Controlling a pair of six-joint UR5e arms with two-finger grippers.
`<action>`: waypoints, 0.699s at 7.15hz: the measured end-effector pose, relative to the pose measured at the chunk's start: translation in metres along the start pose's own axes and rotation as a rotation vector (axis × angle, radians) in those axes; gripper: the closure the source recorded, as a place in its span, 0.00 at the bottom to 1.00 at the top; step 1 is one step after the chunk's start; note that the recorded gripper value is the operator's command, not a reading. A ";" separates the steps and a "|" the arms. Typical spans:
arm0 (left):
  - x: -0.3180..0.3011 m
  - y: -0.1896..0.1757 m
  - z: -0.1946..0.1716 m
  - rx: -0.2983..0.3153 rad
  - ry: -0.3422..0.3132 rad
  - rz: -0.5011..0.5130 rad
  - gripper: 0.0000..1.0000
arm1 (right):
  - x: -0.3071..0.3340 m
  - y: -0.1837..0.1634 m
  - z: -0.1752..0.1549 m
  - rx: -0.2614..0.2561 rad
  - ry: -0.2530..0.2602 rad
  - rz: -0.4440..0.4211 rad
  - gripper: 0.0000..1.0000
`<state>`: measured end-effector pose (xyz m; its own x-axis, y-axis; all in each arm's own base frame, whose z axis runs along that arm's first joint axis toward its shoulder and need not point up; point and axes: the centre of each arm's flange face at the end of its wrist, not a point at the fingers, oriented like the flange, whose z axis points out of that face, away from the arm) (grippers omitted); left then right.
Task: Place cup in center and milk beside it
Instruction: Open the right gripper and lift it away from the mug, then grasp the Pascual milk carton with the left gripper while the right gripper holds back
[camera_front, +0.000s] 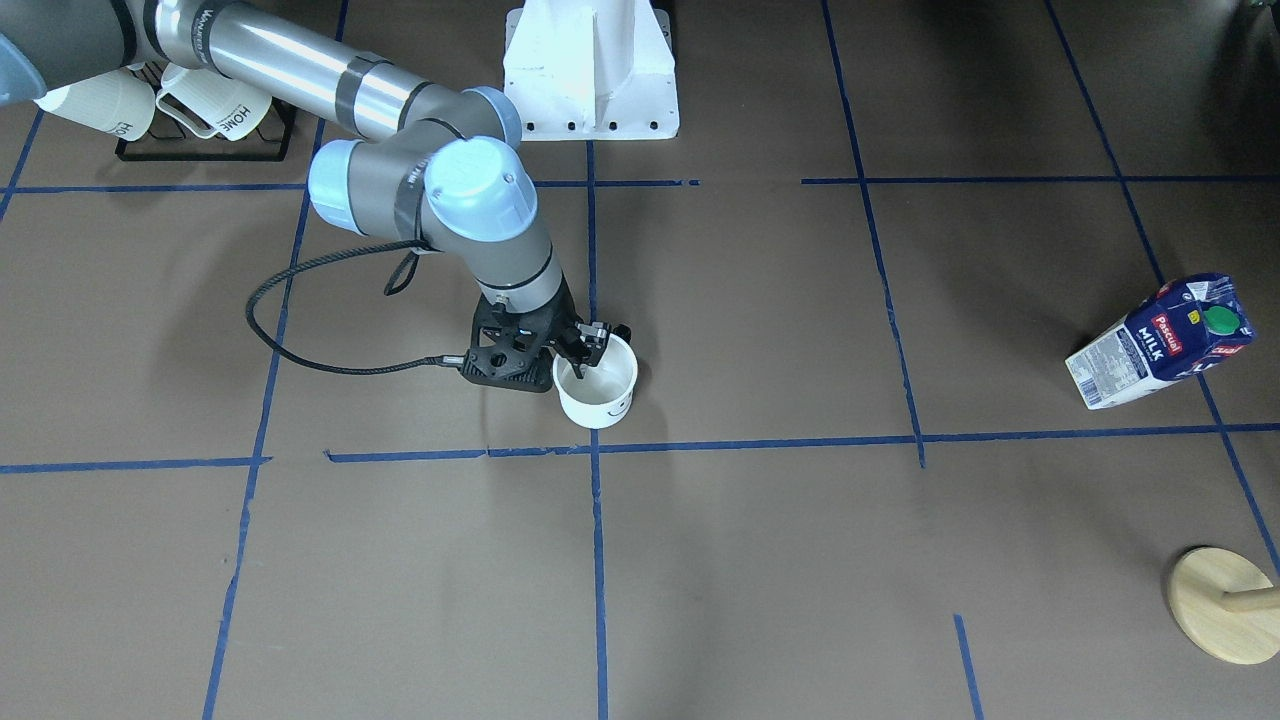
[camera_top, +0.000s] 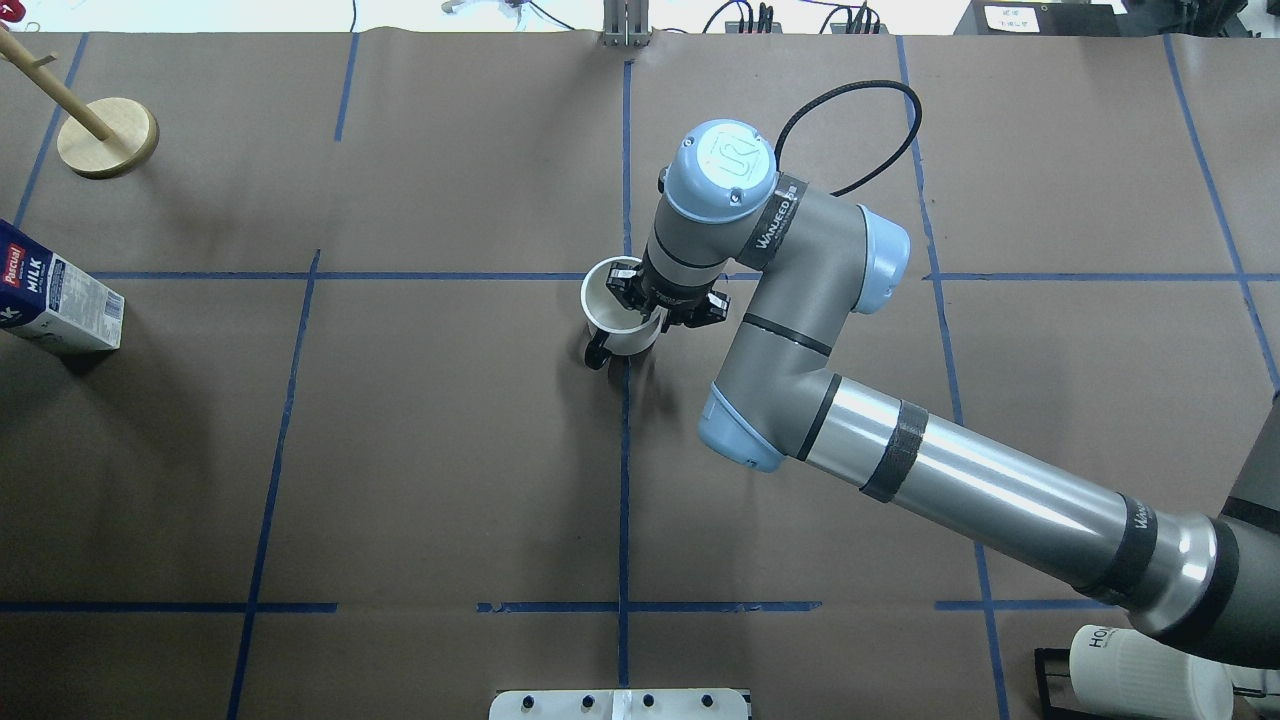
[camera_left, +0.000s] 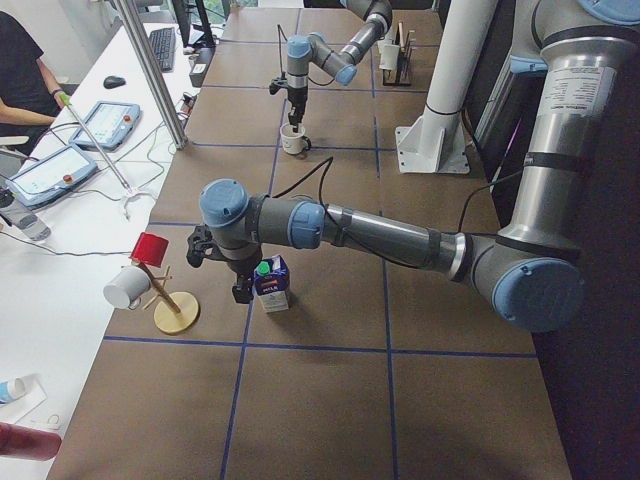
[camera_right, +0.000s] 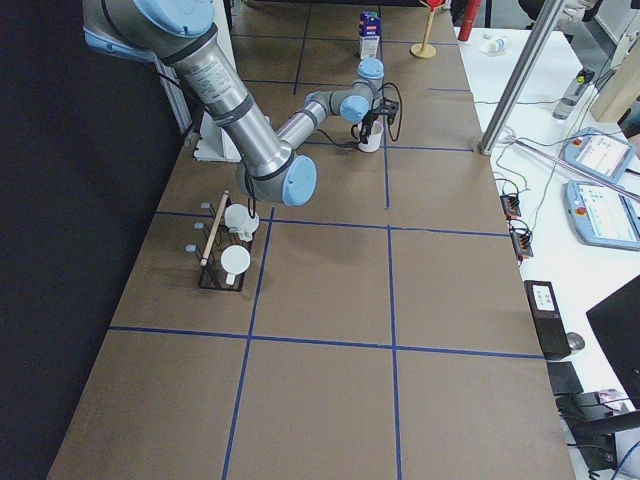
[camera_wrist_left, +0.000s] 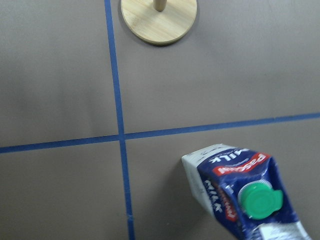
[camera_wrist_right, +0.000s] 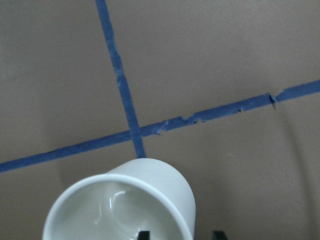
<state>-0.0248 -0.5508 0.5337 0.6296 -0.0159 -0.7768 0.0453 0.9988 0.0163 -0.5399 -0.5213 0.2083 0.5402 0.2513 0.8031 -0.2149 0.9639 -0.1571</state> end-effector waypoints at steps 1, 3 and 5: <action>0.018 -0.001 0.008 -0.005 0.003 -0.050 0.00 | 0.038 -0.018 -0.030 0.000 -0.028 0.004 0.00; 0.045 -0.001 0.038 -0.022 0.005 -0.072 0.00 | 0.121 -0.046 -0.067 -0.003 -0.036 -0.054 0.00; 0.054 0.001 0.060 -0.039 -0.016 -0.064 0.00 | 0.142 -0.052 -0.071 0.001 -0.026 -0.079 0.00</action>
<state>0.0559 -0.5531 0.5290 0.6384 -0.0797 -0.7656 0.0553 0.9968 -0.0577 -0.3944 -0.5296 0.2903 0.5337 0.1725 0.8279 -0.1737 0.9805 -0.0923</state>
